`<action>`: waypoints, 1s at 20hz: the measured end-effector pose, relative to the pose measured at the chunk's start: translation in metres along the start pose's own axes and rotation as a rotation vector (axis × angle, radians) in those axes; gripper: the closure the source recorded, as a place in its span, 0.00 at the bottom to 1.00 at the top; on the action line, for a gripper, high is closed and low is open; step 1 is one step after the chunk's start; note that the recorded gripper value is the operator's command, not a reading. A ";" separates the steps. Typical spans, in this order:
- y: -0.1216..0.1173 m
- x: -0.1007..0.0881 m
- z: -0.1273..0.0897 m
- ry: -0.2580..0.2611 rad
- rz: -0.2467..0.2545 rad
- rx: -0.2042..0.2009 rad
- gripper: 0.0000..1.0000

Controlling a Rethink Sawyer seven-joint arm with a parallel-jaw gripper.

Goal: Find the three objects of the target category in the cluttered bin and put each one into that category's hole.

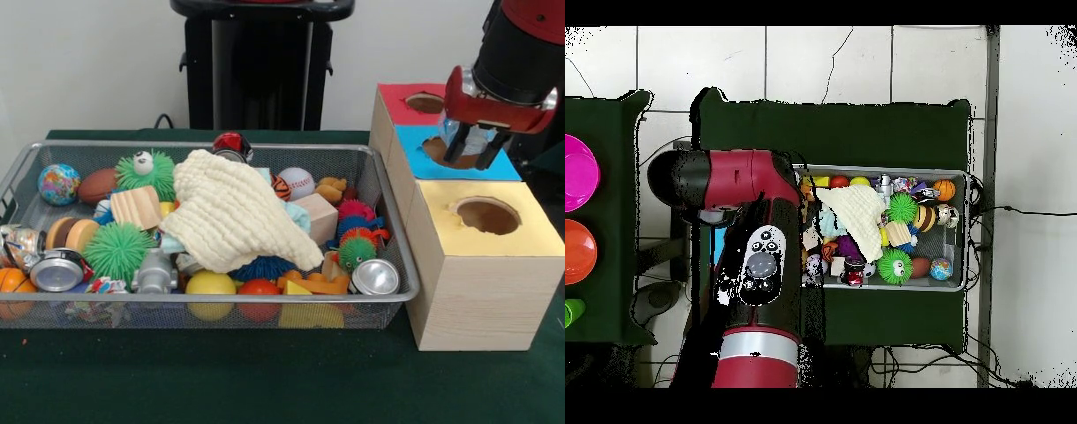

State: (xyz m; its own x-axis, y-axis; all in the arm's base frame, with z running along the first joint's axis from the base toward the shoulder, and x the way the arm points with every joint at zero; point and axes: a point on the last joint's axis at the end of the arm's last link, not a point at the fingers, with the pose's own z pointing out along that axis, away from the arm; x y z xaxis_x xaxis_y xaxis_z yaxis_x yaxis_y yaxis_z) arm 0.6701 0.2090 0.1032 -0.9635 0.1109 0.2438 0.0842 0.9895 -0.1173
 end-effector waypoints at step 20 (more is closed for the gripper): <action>0.001 -0.006 0.018 -0.036 -0.007 0.008 1.00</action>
State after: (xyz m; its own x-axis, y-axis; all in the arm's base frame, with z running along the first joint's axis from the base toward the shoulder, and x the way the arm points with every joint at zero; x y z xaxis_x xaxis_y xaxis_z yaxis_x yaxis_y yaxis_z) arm 0.6711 0.2079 0.0846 -0.9725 0.1002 0.2101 0.0752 0.9894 -0.1238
